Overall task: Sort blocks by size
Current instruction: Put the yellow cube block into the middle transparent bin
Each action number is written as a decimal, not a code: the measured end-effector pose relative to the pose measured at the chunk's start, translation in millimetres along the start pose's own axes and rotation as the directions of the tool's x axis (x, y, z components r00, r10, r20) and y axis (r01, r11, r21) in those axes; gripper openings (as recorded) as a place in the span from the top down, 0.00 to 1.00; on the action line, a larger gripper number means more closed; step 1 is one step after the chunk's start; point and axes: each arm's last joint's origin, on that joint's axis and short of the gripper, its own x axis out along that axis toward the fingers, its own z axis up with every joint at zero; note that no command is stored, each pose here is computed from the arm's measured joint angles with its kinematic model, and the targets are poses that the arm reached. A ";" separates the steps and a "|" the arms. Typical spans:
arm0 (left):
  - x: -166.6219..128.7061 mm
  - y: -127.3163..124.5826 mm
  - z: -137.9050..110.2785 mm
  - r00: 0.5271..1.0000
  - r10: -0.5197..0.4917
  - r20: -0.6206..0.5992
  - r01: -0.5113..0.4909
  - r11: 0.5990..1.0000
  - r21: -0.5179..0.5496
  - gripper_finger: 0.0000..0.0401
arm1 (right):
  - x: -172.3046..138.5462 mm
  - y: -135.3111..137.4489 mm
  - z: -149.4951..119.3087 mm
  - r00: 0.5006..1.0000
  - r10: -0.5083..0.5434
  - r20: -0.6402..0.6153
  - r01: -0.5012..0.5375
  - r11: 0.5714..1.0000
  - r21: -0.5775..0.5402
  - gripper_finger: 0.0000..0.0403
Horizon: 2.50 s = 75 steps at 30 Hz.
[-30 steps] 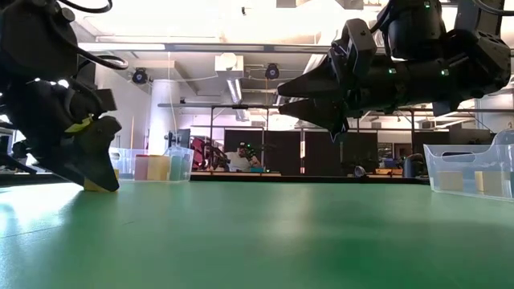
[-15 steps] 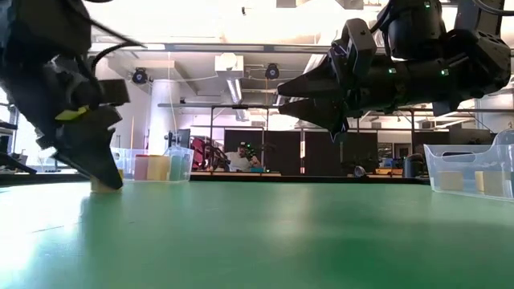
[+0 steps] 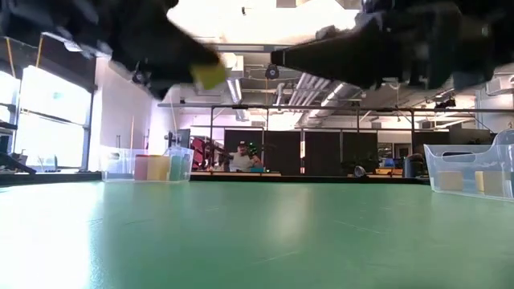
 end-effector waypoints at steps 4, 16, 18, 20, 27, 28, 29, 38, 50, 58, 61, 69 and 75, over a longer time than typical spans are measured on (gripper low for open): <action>2.7 2.3 9.9 0.994 -0.096 0.055 0.096 0.995 0.001 0.72 | 16.1 9.7 11.8 0.990 0.026 -0.135 -0.068 0.947 -0.315 0.56; 5.1 8.1 9.7 0.995 -0.090 0.035 0.091 0.996 -0.014 0.72 | 48.0 -1.5 60.8 0.955 -0.122 -0.272 -0.045 0.843 -0.536 0.56; 5.1 8.4 8.7 0.996 -0.088 0.027 0.088 0.996 -0.012 0.72 | 50.1 -3.4 63.8 0.946 -0.114 -0.304 -0.076 0.832 -0.549 0.56; 5.1 8.4 8.7 0.996 -0.088 0.026 0.088 0.996 -0.012 0.72 | 52.0 -6.5 66.0 0.939 -0.112 -0.326 -0.095 0.825 -0.556 0.55; 5.2 8.6 8.2 0.996 -0.084 0.022 0.084 0.996 -0.011 0.72 | 55.9 -20.6 62.9 0.942 -0.071 -0.327 -0.139 0.806 -0.576 0.47; 5.2 8.6 8.2 0.996 -0.086 0.021 0.086 0.996 -0.011 0.72 | 56.4 -21.7 62.0 0.945 -0.050 -0.323 -0.157 0.797 -0.584 0.46; 5.2 8.6 8.2 0.996 -0.086 0.021 0.086 0.996 -0.010 0.72 | 57.7 -22.5 59.9 0.946 -0.035 -0.321 -0.174 0.783 -0.598 0.45; 5.3 8.8 7.4 0.996 -0.084 0.014 0.084 0.996 -0.012 0.72 | 68.5 -22.1 40.6 0.939 -0.045 -0.341 -0.248 0.598 -0.762 0.44; 5.4 9.4 6.4 0.997 -0.073 0.005 0.073 0.997 -0.026 0.71 | 70.8 -20.8 40.4 0.946 -0.050 -0.320 -0.205 0.674 -0.710 0.68; 5.5 10.5 4.0 0.998 -0.058 -0.025 0.058 0.998 -0.017 0.59 | 62.1 3.8 47.2 0.896 -0.201 -0.396 -0.090 0.791 -0.605 0.68; 5.2 11.8 -0.7 0.997 -0.045 -0.059 0.045 0.999 -0.011 0.55 | 47.7 18.9 47.2 0.812 -0.302 -0.500 -0.082 0.789 -0.609 0.68; 5.0 13.9 -1.7 0.998 0.020 -0.060 -0.020 1.000 -0.006 0.53 | -24.7 44.1 65.5 0.587 -0.549 -0.595 0.203 0.811 -0.548 0.68; 5.0 15.0 -1.8 0.997 0.053 -0.053 -0.054 0.999 -0.003 0.53 | -99.5 16.1 80.1 0.388 -0.462 -0.798 0.614 0.775 -0.150 0.68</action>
